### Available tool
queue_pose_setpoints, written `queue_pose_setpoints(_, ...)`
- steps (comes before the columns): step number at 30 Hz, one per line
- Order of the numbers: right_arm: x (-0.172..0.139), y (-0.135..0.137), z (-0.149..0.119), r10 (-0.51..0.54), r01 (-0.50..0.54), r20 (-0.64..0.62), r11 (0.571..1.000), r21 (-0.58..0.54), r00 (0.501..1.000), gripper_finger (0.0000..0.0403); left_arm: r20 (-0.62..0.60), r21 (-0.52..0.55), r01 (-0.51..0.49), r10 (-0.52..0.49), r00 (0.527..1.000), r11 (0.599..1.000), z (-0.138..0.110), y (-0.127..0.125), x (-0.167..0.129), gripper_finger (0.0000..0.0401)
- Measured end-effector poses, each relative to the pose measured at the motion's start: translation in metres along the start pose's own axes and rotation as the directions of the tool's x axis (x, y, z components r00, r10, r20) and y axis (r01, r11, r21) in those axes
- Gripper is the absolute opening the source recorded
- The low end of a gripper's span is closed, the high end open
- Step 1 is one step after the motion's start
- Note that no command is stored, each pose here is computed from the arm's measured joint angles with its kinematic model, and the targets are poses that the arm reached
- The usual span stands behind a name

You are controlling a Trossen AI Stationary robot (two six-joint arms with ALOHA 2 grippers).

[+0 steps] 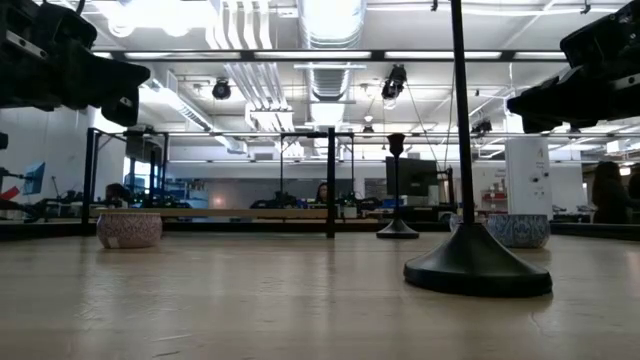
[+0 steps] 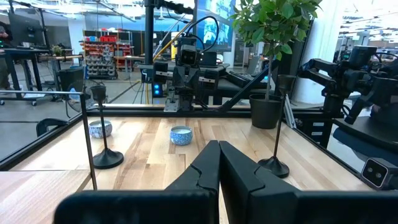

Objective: Pick & Place candle stick holders

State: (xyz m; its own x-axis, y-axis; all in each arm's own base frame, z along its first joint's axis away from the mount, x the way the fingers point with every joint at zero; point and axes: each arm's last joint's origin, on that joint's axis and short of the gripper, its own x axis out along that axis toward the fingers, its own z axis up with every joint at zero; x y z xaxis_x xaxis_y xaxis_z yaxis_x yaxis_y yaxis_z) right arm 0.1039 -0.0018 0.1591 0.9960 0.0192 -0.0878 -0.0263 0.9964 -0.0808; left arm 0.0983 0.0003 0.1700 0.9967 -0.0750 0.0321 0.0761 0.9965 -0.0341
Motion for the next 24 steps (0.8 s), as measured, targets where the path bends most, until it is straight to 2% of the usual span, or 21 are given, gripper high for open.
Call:
queue_pose_setpoints(1,0.000,0.000,0.000,-0.003,0.003,0.000,1.000,-0.014,1.000,0.0009,0.000,0.000,0.000,0.000,1.000,1.000,0.000,0.000,0.000,0.0010)
queue_pose_setpoints(5,0.000,-0.002,0.000,-0.058,0.056,-0.005,0.981,-0.183,0.998,0.0008,0.000,0.000,0.000,0.000,1.000,1.000,0.000,0.000,0.000,0.0010)
queue_pose_setpoints(10,0.000,-0.002,-0.001,-0.057,0.047,-0.009,0.896,-0.442,0.998,0.0008,0.000,0.000,0.000,0.000,1.000,1.000,0.000,0.000,0.000,0.0010)
queue_pose_setpoints(12,0.000,-0.002,0.000,-0.060,0.052,-0.001,0.871,-0.488,0.998,0.0008,0.000,0.000,0.000,0.000,1.000,1.000,0.000,0.000,0.000,0.0010)
queue_pose_setpoints(14,0.000,-0.002,0.006,-0.060,0.080,0.056,0.869,-0.488,0.997,0.0008,0.000,0.000,0.000,0.000,1.000,1.000,0.000,0.000,0.000,0.0010)
queue_pose_setpoints(15,0.000,-0.002,0.009,-0.047,0.084,0.093,0.887,-0.455,0.995,0.0008,0.000,0.000,0.000,0.000,1.000,1.000,0.000,0.000,0.000,0.0010)
queue_pose_setpoints(16,-0.001,-0.001,0.014,-0.018,0.073,0.148,0.923,-0.377,0.989,0.0008,0.000,0.000,0.000,0.000,1.000,1.000,0.000,0.000,0.000,0.0010)
queue_pose_setpoints(17,-0.002,-0.001,0.020,0.006,0.053,0.211,0.960,-0.274,0.977,0.0008,0.000,0.000,0.000,0.000,1.000,1.000,0.000,0.000,0.000,0.0010)
queue_pose_setpoints(19,-0.006,-0.003,0.035,-0.027,0.053,0.363,0.997,-0.063,0.931,0.0008,0.000,0.000,0.000,0.000,1.000,1.000,0.000,0.000,0.000,0.0010)
queue_pose_setpoints(20,-0.010,-0.004,0.044,-0.072,0.044,0.454,0.997,0.071,0.888,0.0008,0.000,0.000,-0.001,0.001,1.000,1.000,0.000,0.000,0.000,0.0010)
queue_pose_setpoints(21,-0.015,-0.006,0.053,-0.121,0.005,0.543,0.978,0.211,0.831,0.0008,0.000,0.000,0.000,0.000,1.000,1.000,0.000,0.000,0.000,0.0010)
queue_pose_setpoints(22,-0.021,-0.008,0.061,-0.184,-0.040,0.619,0.944,0.329,0.763,0.0008,0.000,0.000,0.000,0.000,1.000,1.000,0.000,0.000,0.000,0.0010)
queue_pose_setpoints(24,-0.032,-0.013,0.071,-0.332,-0.070,0.701,0.875,0.478,0.632,0.0008,0.000,0.000,0.000,0.000,1.000,1.000,0.000,0.000,0.000,0.0010)
